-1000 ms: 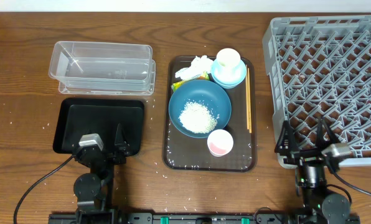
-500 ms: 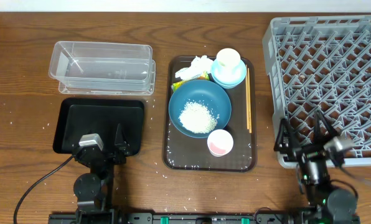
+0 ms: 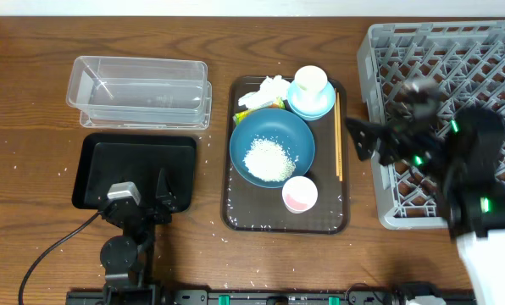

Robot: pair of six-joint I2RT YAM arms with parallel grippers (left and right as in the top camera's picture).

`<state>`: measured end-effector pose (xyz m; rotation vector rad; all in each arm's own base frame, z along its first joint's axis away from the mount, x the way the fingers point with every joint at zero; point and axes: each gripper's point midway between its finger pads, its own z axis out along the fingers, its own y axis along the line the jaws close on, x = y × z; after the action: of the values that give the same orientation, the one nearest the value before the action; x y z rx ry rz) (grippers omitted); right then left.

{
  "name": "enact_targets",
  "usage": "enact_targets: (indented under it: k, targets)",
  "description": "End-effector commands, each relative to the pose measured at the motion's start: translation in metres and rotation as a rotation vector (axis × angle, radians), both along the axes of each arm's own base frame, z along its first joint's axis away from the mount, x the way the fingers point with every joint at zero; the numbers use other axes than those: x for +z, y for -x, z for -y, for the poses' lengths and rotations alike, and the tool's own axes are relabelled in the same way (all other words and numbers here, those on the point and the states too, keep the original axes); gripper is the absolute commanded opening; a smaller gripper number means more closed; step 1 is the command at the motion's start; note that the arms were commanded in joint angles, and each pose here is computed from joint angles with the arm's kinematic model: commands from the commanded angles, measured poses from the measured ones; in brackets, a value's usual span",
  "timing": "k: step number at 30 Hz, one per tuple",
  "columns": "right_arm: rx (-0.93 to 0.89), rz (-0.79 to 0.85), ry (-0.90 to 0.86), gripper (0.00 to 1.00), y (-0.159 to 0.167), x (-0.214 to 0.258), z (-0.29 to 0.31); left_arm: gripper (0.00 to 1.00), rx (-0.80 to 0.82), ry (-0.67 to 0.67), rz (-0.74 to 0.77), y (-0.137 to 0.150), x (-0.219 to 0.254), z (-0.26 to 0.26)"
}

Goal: Sort waste into correct bins and load items into the dishwasher rack
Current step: 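Move the right gripper over the white cup on the blue saucer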

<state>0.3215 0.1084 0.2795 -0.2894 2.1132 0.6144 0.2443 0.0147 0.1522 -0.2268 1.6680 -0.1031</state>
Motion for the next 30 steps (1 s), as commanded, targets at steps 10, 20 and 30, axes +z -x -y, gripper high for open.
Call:
enact_targets:
  k: [10, 20, 30]
  targets:
    - [0.229, -0.214, -0.187, 0.99, -0.034, -0.028, -0.064, 0.92, 0.034, 0.010, -0.051, 0.001, -0.017, -0.006]
    - [0.001, -0.306, 0.074, 0.99, -0.046, -0.075, -0.076, 0.92, 0.034, 0.010, -0.051, 0.001, -0.017, -0.006]
    - [-0.049, -0.379, 0.492, 0.99, -0.094, -0.044, -0.069, 0.92, 0.034, 0.010, -0.051, 0.001, -0.017, -0.006]
